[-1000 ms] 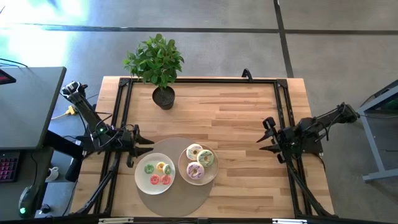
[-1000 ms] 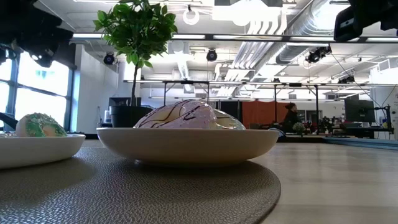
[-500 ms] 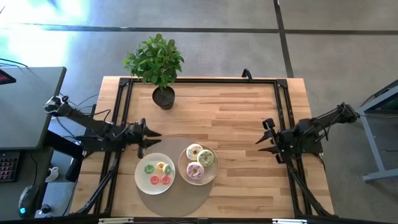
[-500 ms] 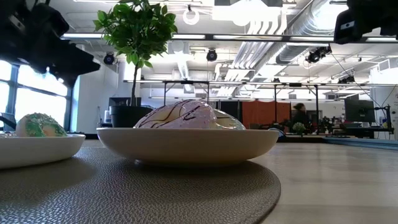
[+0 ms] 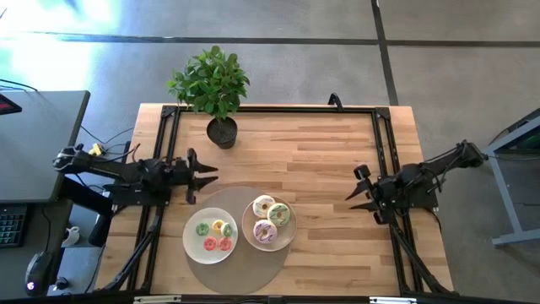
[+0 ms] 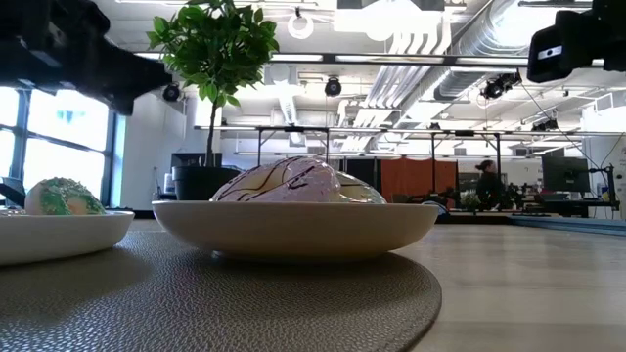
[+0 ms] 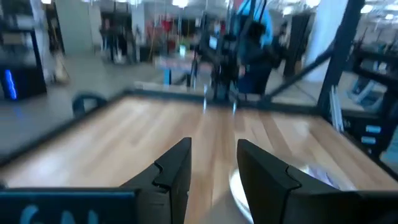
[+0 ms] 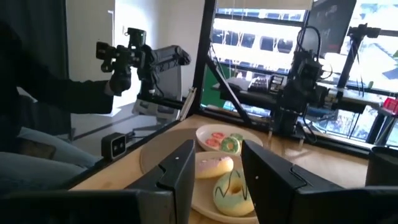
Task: Pick & Place donuts
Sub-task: Return to Home Position
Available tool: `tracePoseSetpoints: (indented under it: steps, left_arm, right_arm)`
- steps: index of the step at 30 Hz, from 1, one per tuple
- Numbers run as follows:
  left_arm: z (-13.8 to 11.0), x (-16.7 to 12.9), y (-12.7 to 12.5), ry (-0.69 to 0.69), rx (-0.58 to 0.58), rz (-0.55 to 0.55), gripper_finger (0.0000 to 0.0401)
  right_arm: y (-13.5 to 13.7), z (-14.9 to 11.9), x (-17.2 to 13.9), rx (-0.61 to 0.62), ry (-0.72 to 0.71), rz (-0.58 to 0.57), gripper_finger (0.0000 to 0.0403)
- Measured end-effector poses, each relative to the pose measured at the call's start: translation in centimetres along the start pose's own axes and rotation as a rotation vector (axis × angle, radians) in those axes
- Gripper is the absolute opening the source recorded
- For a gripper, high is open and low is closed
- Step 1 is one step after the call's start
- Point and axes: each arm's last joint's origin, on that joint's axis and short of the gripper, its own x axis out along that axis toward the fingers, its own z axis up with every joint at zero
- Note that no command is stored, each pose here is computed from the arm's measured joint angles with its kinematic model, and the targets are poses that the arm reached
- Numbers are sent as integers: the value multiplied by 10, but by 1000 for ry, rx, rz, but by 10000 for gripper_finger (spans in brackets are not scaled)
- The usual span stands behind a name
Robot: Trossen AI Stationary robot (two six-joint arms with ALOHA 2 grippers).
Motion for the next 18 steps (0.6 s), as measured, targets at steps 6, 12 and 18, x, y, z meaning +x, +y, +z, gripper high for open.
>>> tracePoseSetpoints:
  steps: [6, 12, 18]
  left_arm:
    - [7, -8, 2, -71, 58, -24, 128]
    - [7, -16, 4, -86, 71, -29, 128]
    - [4, -18, 4, -59, 70, -60, 128]
  right_arm:
    - [1, -3, -7, 48, 26, 5, 128]
    - [1, -6, -11, 49, 23, -1, 128]
    - [-2, -5, -11, 33, 26, -95, 128]
